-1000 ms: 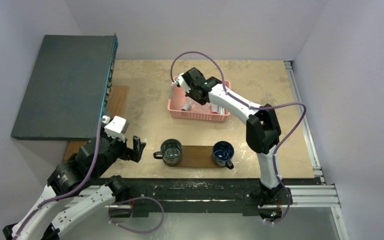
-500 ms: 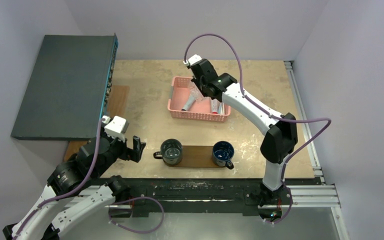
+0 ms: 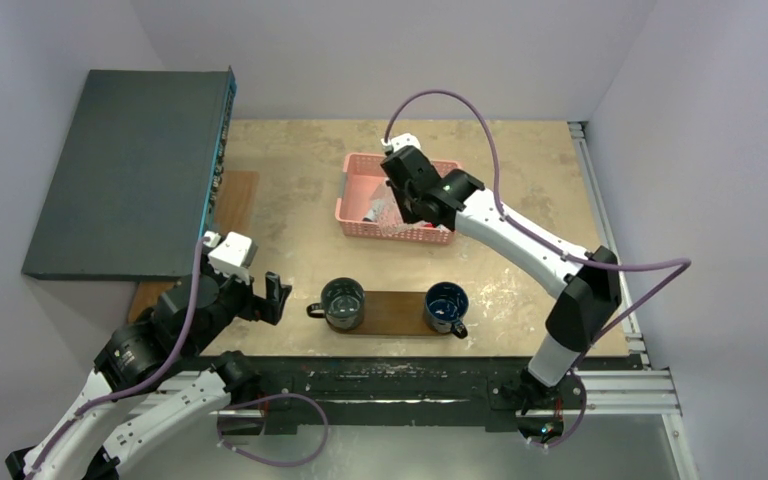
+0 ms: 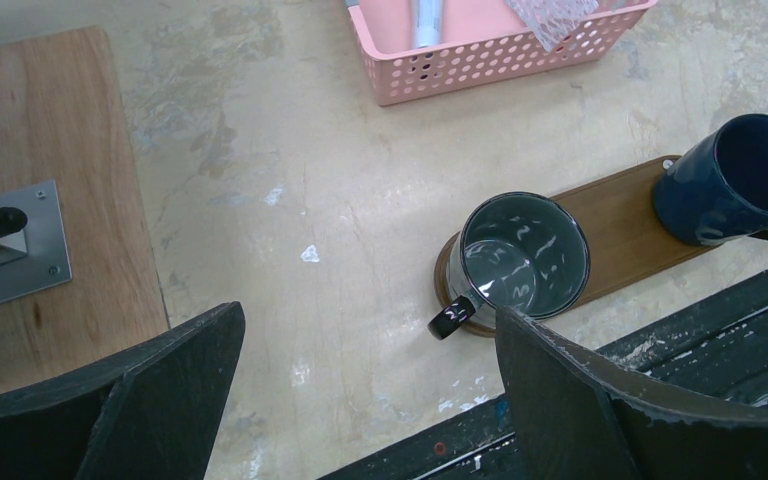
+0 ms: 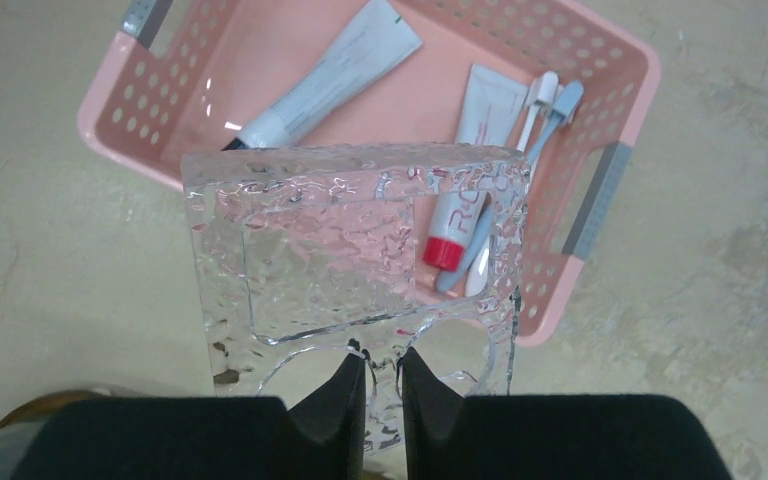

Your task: Prepare toiletry sets of a toothbrush and toothpaste on the tray

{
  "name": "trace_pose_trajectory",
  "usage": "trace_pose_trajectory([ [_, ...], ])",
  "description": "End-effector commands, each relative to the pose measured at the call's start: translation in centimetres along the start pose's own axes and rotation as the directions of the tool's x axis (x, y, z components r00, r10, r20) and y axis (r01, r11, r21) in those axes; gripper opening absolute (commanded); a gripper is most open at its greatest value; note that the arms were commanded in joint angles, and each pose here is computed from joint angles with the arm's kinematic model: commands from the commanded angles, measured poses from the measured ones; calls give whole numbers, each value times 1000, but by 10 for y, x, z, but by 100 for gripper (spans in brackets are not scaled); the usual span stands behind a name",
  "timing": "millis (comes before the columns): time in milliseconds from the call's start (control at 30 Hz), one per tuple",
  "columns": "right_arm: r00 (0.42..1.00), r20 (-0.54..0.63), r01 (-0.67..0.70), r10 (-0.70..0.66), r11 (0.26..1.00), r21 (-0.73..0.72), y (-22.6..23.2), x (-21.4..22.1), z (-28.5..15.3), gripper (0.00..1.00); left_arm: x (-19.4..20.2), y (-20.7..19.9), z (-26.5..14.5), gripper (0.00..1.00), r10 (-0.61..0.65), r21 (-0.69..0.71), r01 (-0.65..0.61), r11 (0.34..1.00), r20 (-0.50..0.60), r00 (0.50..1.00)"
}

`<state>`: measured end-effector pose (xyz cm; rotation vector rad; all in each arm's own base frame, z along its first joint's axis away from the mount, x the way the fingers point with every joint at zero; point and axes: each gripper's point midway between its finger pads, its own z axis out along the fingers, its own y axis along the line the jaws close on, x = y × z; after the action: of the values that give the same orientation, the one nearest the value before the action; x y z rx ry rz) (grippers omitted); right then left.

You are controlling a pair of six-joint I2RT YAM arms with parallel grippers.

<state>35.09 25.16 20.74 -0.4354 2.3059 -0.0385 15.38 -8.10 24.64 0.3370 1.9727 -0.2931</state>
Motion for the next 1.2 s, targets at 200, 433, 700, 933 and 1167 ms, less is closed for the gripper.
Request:
trace_pose_trajectory([
  [200,986,8,-165,165,985,59,6,29,-32,0,-7,1,-2,95,-27,-2,27,1000,37,999],
  [433,973,-19,-230,231,971,69,27,49,-47,0,-8,2,-4,95,-33,-5,33,999,41,999],
  [700,965,-59,-251,254,966,58,32,64,-64,0,-7,5,-5,95,-39,-19,40,999,41,998],
  [933,966,-116,-223,231,972,81,42,81,-75,0,-8,8,-6,95,-48,-36,50,998,48,998],
  [1167,963,-144,-214,226,973,91,58,91,-90,0,-8,9,-8,95,-53,-41,55,998,51,997],
])
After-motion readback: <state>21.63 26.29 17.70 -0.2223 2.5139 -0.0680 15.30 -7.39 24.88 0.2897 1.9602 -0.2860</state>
